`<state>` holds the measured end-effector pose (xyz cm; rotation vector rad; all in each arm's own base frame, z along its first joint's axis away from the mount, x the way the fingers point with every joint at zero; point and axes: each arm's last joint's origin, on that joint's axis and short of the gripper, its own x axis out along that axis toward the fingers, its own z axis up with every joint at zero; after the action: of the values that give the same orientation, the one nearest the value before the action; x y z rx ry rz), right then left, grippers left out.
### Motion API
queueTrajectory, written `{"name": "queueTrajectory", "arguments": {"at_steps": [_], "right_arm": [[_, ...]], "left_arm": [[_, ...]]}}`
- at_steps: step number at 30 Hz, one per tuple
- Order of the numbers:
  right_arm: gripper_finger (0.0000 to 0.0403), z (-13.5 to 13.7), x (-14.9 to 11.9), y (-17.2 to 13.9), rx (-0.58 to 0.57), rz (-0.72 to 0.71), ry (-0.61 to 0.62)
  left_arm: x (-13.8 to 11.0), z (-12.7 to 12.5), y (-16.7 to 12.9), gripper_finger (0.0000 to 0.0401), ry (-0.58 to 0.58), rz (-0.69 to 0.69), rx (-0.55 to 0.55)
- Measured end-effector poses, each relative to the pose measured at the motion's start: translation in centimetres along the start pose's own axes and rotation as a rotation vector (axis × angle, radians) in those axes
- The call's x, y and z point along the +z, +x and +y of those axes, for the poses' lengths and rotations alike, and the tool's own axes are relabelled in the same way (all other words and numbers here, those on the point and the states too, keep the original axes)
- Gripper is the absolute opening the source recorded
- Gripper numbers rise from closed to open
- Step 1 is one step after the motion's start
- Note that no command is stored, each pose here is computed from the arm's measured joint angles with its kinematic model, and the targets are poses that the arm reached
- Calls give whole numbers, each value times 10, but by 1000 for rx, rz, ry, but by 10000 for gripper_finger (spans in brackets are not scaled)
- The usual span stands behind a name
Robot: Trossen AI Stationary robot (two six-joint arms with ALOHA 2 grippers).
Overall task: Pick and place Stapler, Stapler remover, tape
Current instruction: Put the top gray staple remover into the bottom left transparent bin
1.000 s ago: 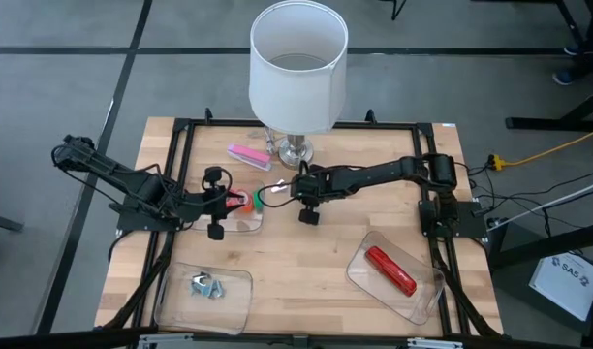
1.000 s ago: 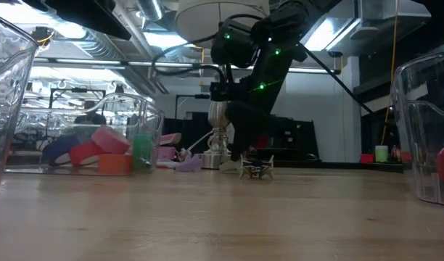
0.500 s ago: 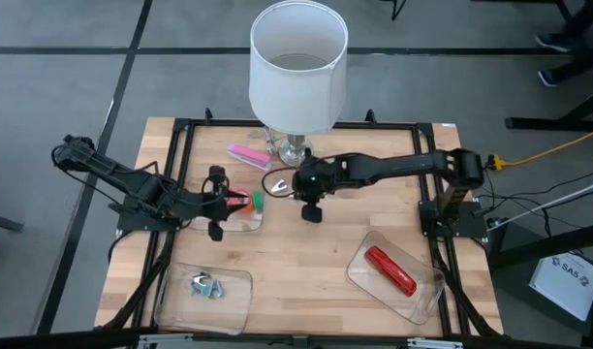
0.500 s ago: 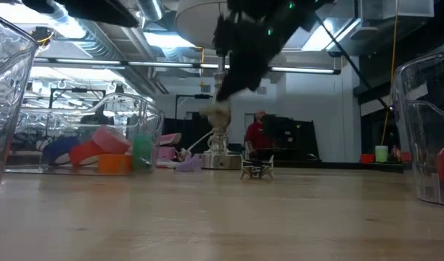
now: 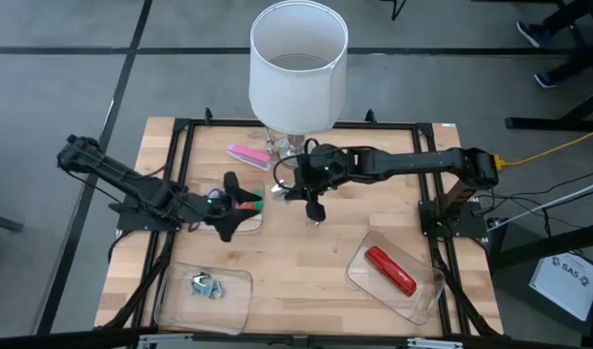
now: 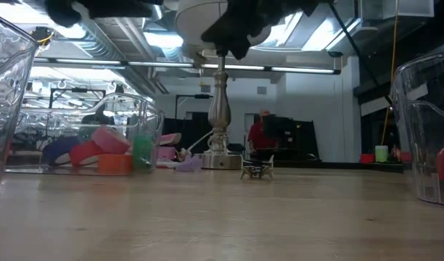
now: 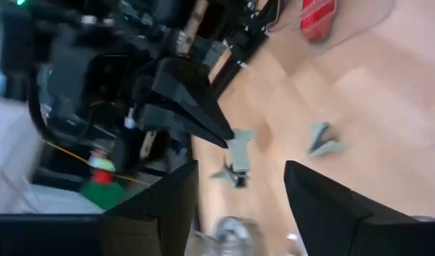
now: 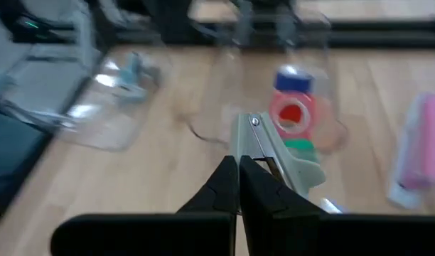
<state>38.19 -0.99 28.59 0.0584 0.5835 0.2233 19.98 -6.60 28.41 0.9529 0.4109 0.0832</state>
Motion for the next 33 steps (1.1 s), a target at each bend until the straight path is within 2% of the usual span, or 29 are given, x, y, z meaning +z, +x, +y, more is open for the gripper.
{"name": "queueTrajectory", "arguments": {"at_steps": [4, 7, 11, 15, 21, 25, 33], "right_arm": [[3, 2, 3, 0, 50, -27, -8], [3, 3, 3, 0, 56, -32, -10], [3, 4, 4, 0, 63, -41, -11], [4, 5, 6, 0, 124, -59, -17], [4, 8, 6, 0, 146, -64, -26], [4, 8, 6, 0, 146, -65, -27], [4, 8, 7, 0, 146, -66, -30]], "left_arm": [[7, -7, 20, 214, 137, 22, 53], [11, -12, 32, 212, 180, 37, 82], [15, -17, 43, 208, 194, 21, 94], [13, -20, 51, 203, 203, 51, 107], [11, -19, 53, 191, 123, 88, 136], [10, -18, 53, 161, 73, 76, 124], [10, -19, 53, 50, 20, 45, 90]]}}
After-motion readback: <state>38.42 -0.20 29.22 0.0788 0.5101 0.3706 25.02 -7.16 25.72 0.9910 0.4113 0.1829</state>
